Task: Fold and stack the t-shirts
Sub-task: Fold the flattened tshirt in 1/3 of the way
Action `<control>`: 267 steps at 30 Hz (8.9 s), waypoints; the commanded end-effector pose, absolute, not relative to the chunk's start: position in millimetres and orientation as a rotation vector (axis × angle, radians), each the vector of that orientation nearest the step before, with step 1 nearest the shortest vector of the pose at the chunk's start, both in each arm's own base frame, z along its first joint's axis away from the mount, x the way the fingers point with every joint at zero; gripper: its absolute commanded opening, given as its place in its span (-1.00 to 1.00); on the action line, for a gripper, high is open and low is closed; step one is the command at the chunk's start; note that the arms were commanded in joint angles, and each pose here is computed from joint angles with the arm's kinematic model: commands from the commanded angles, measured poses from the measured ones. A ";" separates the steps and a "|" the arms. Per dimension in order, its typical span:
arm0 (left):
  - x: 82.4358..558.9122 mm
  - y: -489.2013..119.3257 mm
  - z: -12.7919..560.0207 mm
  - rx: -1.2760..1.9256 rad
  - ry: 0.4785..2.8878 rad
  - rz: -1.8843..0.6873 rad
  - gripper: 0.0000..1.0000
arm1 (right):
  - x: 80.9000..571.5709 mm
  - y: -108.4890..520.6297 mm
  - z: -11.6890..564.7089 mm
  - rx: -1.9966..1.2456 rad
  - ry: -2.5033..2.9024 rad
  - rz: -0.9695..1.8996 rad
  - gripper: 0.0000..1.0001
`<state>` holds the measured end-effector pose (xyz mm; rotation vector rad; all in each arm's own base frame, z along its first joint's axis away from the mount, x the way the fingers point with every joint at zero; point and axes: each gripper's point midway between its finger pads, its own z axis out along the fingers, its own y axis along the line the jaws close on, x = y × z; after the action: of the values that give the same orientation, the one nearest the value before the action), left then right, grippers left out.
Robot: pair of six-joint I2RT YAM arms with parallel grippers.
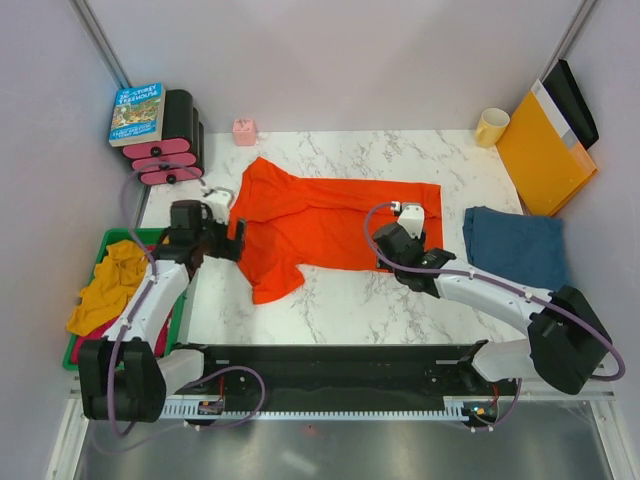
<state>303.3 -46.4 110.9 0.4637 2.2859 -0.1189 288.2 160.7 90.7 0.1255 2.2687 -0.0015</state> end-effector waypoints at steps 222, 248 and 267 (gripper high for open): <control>487.1 -163.7 69.6 -0.221 2.374 -0.279 0.03 | 348.1 251.5 124.6 -0.163 2.229 0.159 0.39; 551.3 -124.3 72.8 -0.263 2.338 -0.112 -0.04 | 347.4 240.1 119.9 -0.182 2.226 0.092 0.40; 548.4 -115.7 161.6 -0.325 2.193 -0.246 0.10 | 343.7 242.7 118.8 -0.174 2.238 0.124 0.39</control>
<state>559.4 -80.2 72.7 -0.3844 2.3442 -0.1335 343.4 239.4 112.2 -0.1982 2.2573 0.0901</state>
